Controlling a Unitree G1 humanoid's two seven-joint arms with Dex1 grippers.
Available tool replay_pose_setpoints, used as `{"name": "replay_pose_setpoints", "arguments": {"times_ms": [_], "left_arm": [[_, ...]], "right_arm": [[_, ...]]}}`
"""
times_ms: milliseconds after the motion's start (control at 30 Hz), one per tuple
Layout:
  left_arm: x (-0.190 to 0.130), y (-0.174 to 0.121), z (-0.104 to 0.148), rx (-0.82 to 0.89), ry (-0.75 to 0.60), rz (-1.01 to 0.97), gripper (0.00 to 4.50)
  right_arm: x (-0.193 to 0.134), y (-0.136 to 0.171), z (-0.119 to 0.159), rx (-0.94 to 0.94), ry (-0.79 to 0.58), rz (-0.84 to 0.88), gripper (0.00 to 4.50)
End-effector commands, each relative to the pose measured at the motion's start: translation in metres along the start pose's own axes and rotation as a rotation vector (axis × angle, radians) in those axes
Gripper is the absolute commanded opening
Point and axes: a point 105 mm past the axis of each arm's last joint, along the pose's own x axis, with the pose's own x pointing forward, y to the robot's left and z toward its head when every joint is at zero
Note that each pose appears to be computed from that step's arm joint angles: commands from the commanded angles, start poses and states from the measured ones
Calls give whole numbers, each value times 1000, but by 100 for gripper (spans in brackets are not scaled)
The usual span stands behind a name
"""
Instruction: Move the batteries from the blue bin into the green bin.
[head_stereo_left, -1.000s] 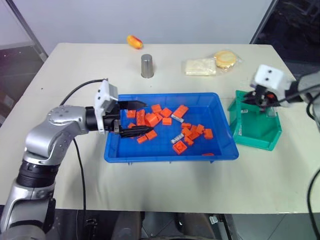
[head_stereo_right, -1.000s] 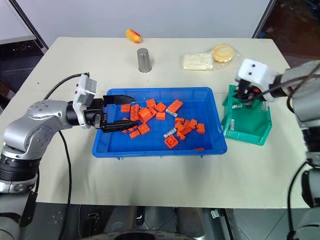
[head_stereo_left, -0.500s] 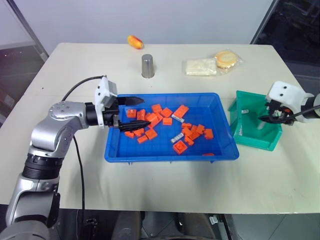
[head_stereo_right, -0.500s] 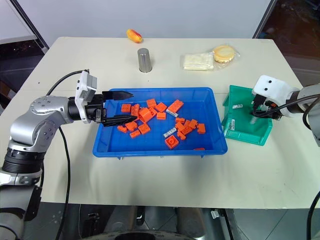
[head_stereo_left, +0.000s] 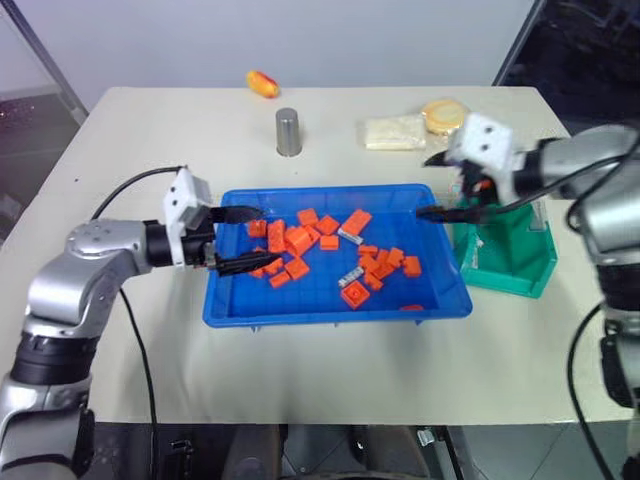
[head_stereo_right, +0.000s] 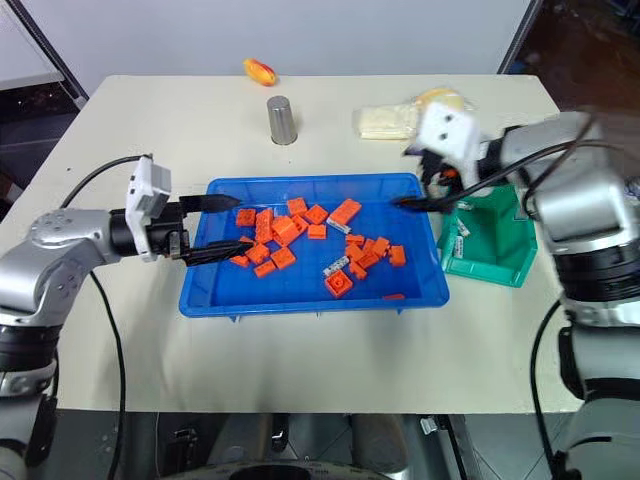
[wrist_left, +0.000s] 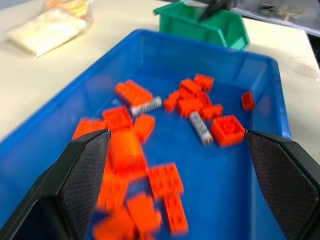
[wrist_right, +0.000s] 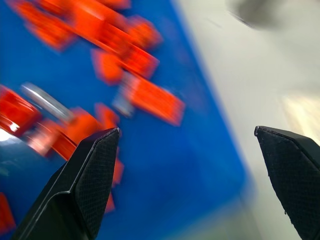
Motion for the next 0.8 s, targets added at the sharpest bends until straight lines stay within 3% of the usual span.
{"name": "replay_pose_setpoints", "arguments": {"times_ms": [33, 400, 800], "left_arm": [[-11, -7, 13, 40, -15, 24, 450], [-22, -22, 7, 3, -12, 99, 450], [-20, -26, 9, -10, -17, 103, 450]], "right_arm": [[16, 20, 17, -109, -83, 100, 445], [70, 44, -19, -285, -2, 218, 445], [91, 57, -31, -320, 6, 298, 445]]}}
